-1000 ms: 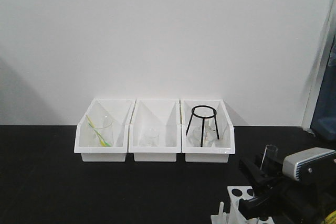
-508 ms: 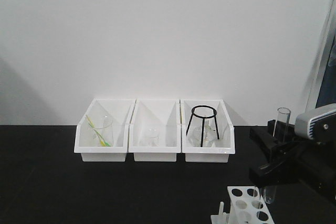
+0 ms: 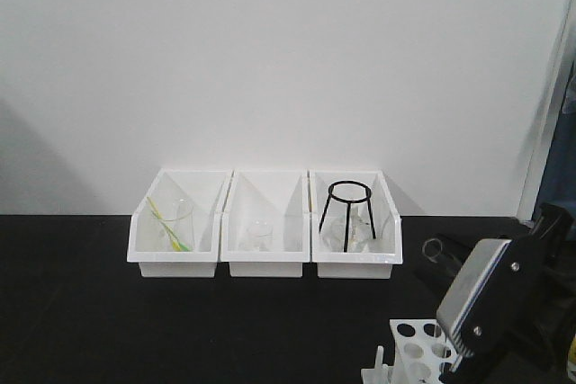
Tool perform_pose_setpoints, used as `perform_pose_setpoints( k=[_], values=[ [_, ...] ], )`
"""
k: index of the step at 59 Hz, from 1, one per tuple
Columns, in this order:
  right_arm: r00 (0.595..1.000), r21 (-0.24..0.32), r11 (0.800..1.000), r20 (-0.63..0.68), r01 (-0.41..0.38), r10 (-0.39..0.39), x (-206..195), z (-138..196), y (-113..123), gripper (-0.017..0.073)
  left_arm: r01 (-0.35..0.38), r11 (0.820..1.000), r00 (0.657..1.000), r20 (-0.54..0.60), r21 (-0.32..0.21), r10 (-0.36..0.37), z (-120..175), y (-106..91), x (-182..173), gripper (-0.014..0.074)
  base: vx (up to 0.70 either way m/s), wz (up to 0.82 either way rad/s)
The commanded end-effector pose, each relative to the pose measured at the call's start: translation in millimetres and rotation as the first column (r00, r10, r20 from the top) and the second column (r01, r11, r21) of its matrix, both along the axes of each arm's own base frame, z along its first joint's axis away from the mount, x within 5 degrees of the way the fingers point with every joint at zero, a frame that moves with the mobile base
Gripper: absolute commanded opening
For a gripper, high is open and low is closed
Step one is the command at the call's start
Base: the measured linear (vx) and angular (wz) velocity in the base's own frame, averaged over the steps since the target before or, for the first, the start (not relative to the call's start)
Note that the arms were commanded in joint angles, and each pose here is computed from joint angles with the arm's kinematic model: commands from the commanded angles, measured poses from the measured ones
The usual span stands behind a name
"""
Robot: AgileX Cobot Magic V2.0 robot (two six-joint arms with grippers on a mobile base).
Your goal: Flip and reinsert test tube from rack
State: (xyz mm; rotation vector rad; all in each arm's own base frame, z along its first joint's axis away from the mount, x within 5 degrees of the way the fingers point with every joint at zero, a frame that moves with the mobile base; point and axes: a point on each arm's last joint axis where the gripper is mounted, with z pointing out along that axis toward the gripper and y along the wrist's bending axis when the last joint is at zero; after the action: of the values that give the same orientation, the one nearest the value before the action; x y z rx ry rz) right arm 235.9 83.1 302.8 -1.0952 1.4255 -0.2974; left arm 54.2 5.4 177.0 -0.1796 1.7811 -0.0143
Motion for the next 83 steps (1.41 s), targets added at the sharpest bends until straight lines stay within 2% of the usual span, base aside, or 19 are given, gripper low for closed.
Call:
perform_pose_setpoints(
  k=[1,5,12,20,32,37,45,47,52,55,57,59,63,66,69,72,77,81,83],
  values=[
    [0.983,-0.104,0.991,0.154,-0.081,0.097,-3,21,5,0.0088,0.011,1.0,0.995,0.099,0.005,-0.011,8,-0.8,1,-0.0006,0.0,0.0],
    [0.974,-0.205,0.974,0.183,-0.095,0.134,-4,20,6,0.009,0.011,1.0,0.995,0.099,0.005,-0.011,8,-0.8,1,-0.0006,0.0,0.0],
    [0.951,-0.38,0.918,0.229,-0.109,0.208,-5,18,6,0.0093,0.011,1.0,0.995,0.099,0.005,-0.011,8,-0.8,1,-0.0006,0.0,0.0],
    [0.928,-0.566,0.821,0.26,-0.078,0.267,-4,15,4,0.0096,0.011,1.0,0.995,0.099,0.005,-0.011,8,-0.8,1,-0.0006,0.0,0.0],
    [0.913,-0.733,0.68,0.259,-0.027,0.315,-2,12,-1,0.0099,0.011,1.0,0.995,0.099,0.005,-0.011,8,-0.8,1,-0.0006,0.0,0.0],
    [0.907,-0.751,0.66,0.263,-0.022,0.329,-2,12,0,0.0099,0.011,1.0,0.995,0.099,0.005,-0.011,8,-0.8,1,-0.0006,0.0,0.0],
    [0.905,-0.746,0.666,0.268,-0.023,0.331,-2,13,0,0.01,0.011,1.0,0.995,0.099,0.005,-0.011,8,-0.8,1,-0.0006,0.0,0.0],
    [0.908,-0.736,0.676,0.267,-0.024,0.323,-2,13,0,0.01,0.011,1.0,0.995,0.099,0.005,-0.011,8,-0.8,1,-0.0006,0.0,0.0],
    [0.923,-0.677,0.735,0.263,-0.03,0.28,-2,13,0,0.01,0.011,1.0,0.995,0.099,0.005,-0.011,8,-0.8,1,-0.0006,0.0,0.0],
    [0.934,-0.616,0.787,0.26,-0.034,0.244,-2,14,0,0.01,0.011,1.0,0.995,0.099,0.005,-0.011,8,-0.8,1,-0.0006,0.0,0.0],
    [0.944,-0.545,0.838,0.256,-0.036,0.207,-2,16,0,0.0101,0.011,1.0,0.995,0.099,0.005,-0.011,8,-0.8,1,-0.0006,0.0,0.0],
    [0.951,-0.487,0.873,0.251,-0.036,0.179,-1,17,0,0.0102,0.011,1.0,0.995,0.099,0.005,-0.011,8,-0.8,1,-0.0006,0.0,0.0],
    [0.968,-0.321,0.947,0.23,-0.027,0.105,-1,20,0,0.0102,0.011,1.0,0.995,0.099,0.005,-0.011,8,-0.8,1,-0.0006,0.0,0.0],
    [0.978,-0.187,0.982,0.203,-0.008,0.047,0,22,-1,0.0103,0.011,1.0,0.995,0.099,0.005,-0.011,8,-0.8,1,-0.0006,0.0,0.0],
    [0.985,-0.059,0.998,0.173,0.014,-0.004,1,24,-2,0.0103,0.011,1.0,0.995,0.099,0.005,-0.011,8,-0.8,1,-0.0006,0.0,0.0],
    [0.989,0.063,0.997,0.138,0.043,-0.051,1,26,-4,0.0103,0.011,1.0,0.995,0.099,0.005,-0.011,8,-0.8,1,-0.0006,0.0,0.0],
    [0.99,0.278,0.954,0.057,0.109,-0.13,3,28,-7,0.0103,0.011,1.0,0.995,0.099,0.005,-0.011,8,-0.8,1,-0.0006,0.0,0.0],
    [0.982,0.436,0.882,-0.022,0.176,-0.185,4,29,-11,0.0103,0.011,1.0,0.995,0.099,0.005,-0.011,8,-0.8,1,-0.0006,0.0,0.0],
    [0.976,0.506,0.836,-0.064,0.212,-0.209,5,29,-14,0.0103,0.011,1.0,0.995,0.099,0.005,-0.011,8,-0.8,1,-0.0006,0.0,0.0]
  ],
)
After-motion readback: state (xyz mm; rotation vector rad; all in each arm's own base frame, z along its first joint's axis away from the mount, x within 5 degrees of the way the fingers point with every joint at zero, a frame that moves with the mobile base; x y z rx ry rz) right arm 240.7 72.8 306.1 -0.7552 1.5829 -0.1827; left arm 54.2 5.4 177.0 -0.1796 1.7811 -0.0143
